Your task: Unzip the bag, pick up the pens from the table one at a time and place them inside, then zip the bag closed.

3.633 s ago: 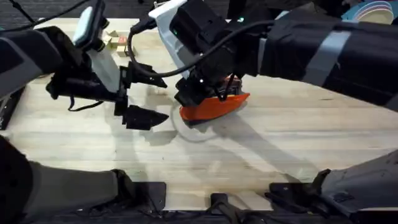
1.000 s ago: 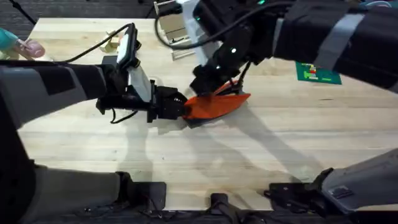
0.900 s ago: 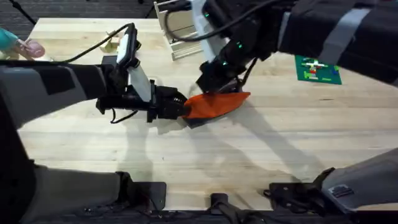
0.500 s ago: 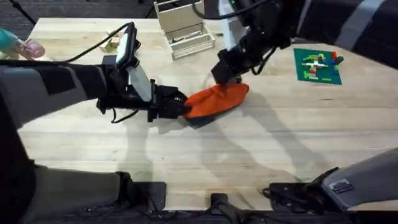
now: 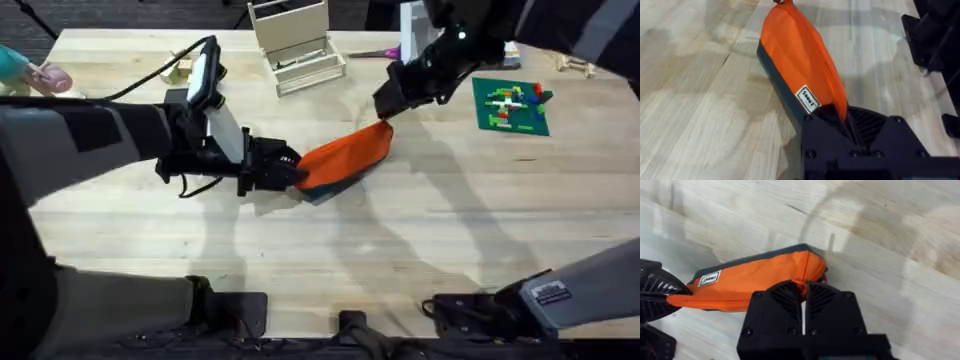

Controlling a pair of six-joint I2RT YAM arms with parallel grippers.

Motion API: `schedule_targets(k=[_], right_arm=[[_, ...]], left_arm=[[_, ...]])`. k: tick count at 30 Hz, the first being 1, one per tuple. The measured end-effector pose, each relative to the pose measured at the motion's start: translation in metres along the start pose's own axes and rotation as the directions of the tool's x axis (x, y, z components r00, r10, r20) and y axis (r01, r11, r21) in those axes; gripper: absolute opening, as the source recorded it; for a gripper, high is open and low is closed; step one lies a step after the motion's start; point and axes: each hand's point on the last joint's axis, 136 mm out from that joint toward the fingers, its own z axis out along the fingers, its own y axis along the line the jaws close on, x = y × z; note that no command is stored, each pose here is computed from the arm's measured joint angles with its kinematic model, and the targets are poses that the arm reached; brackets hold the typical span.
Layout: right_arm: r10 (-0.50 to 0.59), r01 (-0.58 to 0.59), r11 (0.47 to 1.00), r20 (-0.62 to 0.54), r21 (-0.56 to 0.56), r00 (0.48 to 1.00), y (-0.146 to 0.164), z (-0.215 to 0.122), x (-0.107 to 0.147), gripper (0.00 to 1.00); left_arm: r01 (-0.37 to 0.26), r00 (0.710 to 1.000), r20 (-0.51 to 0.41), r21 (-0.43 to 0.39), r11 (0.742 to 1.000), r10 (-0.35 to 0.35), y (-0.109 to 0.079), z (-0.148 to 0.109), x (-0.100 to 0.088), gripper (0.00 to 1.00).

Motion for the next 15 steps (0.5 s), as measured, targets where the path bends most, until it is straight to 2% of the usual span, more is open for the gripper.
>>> schedule_targets(k=[15], right_arm=[[0.094,-0.094,0.996,-0.022,0.014,0.995,-0.037,0.016,0.002,0.033]], left_arm=[[-0.005,1.000,-0.003,0.004,1.000,0.005,-0.001,0.001,0.000,0.044]])
